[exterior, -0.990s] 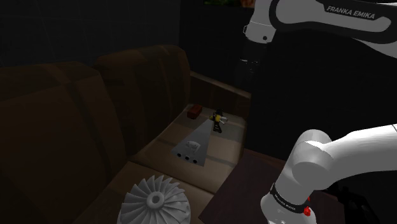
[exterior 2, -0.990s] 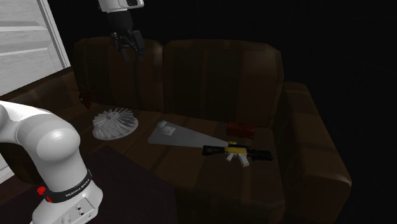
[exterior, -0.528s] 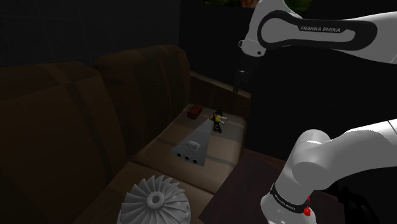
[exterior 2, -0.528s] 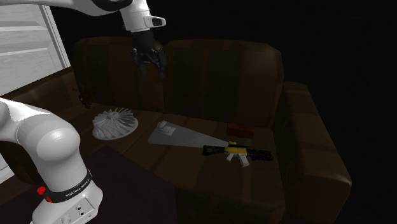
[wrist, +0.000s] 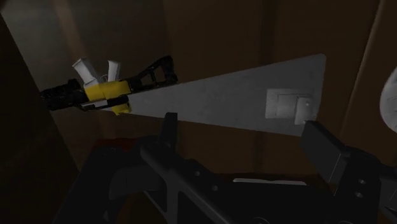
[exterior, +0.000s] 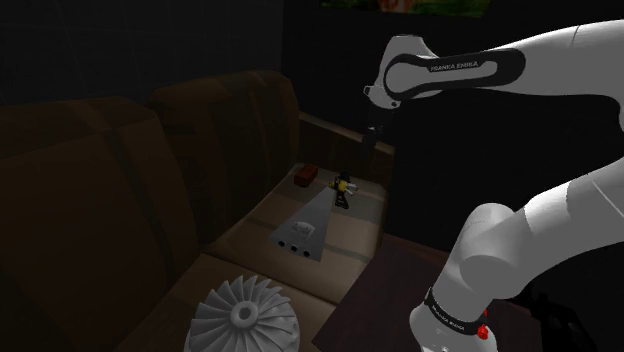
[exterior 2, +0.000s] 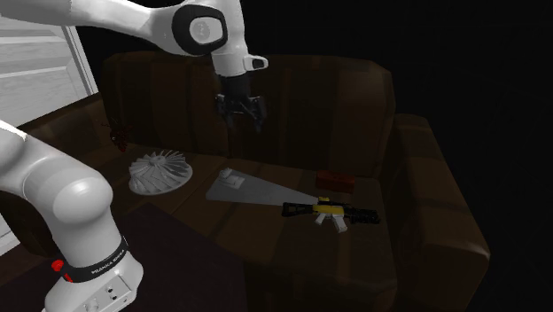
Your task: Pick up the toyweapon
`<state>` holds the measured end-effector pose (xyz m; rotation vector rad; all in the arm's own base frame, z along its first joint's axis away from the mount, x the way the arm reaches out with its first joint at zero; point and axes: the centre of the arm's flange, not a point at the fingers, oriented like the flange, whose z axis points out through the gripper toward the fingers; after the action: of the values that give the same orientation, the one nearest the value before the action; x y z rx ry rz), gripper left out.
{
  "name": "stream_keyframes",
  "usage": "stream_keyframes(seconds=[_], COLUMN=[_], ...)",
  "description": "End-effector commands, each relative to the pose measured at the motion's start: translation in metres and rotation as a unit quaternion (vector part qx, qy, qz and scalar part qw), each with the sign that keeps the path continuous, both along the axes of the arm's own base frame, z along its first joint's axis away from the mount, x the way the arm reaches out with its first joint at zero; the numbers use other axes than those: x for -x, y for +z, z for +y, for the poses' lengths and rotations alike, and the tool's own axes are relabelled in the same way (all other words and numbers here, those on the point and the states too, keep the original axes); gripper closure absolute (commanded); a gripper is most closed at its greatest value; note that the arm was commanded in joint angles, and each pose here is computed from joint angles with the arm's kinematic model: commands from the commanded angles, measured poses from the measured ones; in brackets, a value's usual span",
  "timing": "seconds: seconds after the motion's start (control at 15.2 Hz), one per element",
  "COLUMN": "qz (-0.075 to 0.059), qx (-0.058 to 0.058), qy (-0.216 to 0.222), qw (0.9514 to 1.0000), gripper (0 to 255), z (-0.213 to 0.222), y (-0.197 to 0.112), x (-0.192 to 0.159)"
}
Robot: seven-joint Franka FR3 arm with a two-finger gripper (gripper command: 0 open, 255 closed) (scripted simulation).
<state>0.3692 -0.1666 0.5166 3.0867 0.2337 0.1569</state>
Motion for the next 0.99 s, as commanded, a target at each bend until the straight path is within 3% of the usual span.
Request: stream_keyframes(seconds=[0.0, 0.92], qz=[0.000, 0.009], qx=[-0.001, -0.013], qy=[0.016, 0.118], qw=[0.9999, 0.9929], gripper=[0, 0], z=[-0.016, -0.122], y=[-0.018, -0.142], x=[-0.011, -0.105])
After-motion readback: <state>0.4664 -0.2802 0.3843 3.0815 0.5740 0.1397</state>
